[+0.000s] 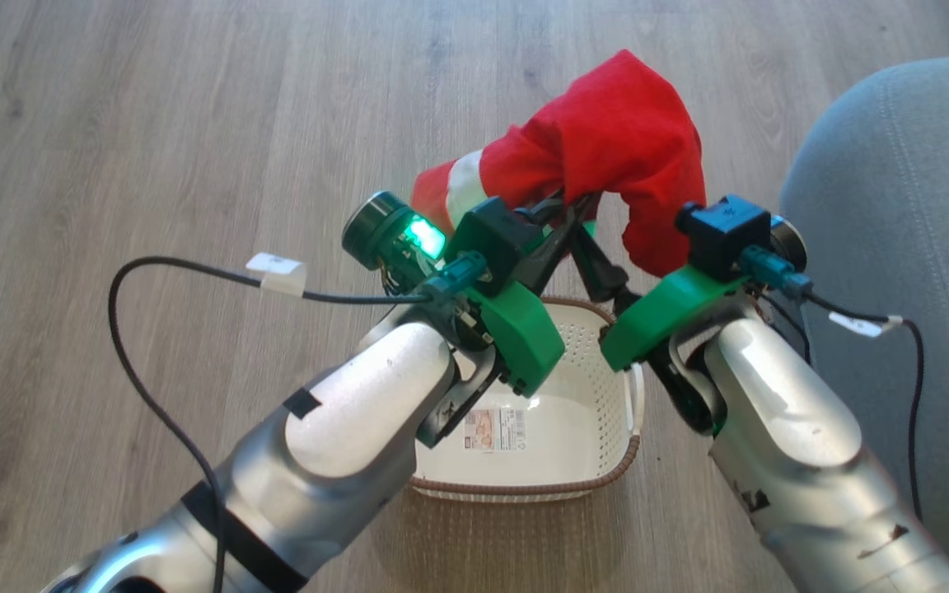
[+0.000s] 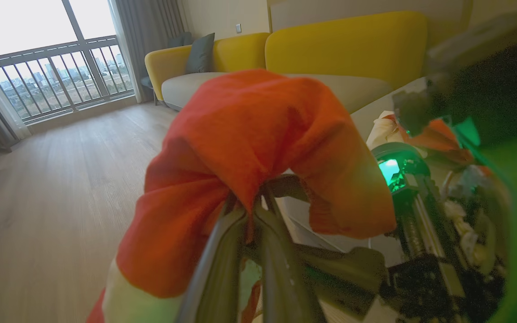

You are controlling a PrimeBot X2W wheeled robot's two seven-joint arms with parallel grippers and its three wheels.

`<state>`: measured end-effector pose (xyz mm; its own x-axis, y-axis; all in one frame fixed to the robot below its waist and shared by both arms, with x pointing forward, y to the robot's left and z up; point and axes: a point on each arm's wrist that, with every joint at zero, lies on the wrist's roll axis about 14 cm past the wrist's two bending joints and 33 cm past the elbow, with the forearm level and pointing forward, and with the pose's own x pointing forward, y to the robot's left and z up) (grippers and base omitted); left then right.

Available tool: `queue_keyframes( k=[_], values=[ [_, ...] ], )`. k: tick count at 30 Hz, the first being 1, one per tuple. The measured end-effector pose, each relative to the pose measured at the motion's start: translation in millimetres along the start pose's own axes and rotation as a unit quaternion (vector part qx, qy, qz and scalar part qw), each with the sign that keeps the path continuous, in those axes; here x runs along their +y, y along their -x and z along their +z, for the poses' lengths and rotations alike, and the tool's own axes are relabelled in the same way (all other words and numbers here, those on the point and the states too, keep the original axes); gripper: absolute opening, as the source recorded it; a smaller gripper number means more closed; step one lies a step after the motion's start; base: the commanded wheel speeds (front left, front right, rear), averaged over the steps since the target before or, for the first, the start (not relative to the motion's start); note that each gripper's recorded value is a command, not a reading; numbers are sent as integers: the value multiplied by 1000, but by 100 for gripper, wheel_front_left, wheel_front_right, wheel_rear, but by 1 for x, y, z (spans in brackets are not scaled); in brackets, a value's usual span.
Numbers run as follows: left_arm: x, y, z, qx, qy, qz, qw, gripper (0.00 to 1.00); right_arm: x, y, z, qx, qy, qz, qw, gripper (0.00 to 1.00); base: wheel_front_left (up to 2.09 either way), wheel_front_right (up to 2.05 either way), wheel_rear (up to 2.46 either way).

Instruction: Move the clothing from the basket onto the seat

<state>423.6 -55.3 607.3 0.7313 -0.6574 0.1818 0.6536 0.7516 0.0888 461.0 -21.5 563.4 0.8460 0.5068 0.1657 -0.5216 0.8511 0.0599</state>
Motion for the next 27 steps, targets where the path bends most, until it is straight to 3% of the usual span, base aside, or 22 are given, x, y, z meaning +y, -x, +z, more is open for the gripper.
queue_keyframes(
  k=[2,3,4,5,16,17,18,19,27],
  values=[
    [0,1,-2,1,-1,-1,1000,0,0,-5,3,-3,0,3,1000,45,0,0,0],
    [-1,2,-4,3,1,-2,1000,0,0,-7,2,-2,1,4,1000,45,0,0,0],
    [-1,2,-5,4,3,-2,1000,0,0,-7,0,1,1,4,1000,15,0,0,0],
    [-1,2,-6,6,4,-2,1000,0,0,-8,-2,4,0,4,1000,0,0,0,0],
    [-6,-4,-11,2,13,-9,1000,0,-16,-4,3,-5,0,-19,1000,0,0,0,0],
    [-6,-5,-11,0,13,-10,1000,14,-18,-3,5,-9,2,-22,1000,0,0,0,0],
    [-7,-5,-10,-3,13,-10,1000,45,-20,-2,7,-13,4,-24,1000,0,0,0,0],
    [-7,-6,-10,-3,12,-11,1000,100,-21,0,8,-15,4,-27,1000,0,0,0,0],
    [-5,-8,-26,17,8,-11,1000,100,-44,14,18,-32,7,-65,997,0,0,0,0]
  ],
)
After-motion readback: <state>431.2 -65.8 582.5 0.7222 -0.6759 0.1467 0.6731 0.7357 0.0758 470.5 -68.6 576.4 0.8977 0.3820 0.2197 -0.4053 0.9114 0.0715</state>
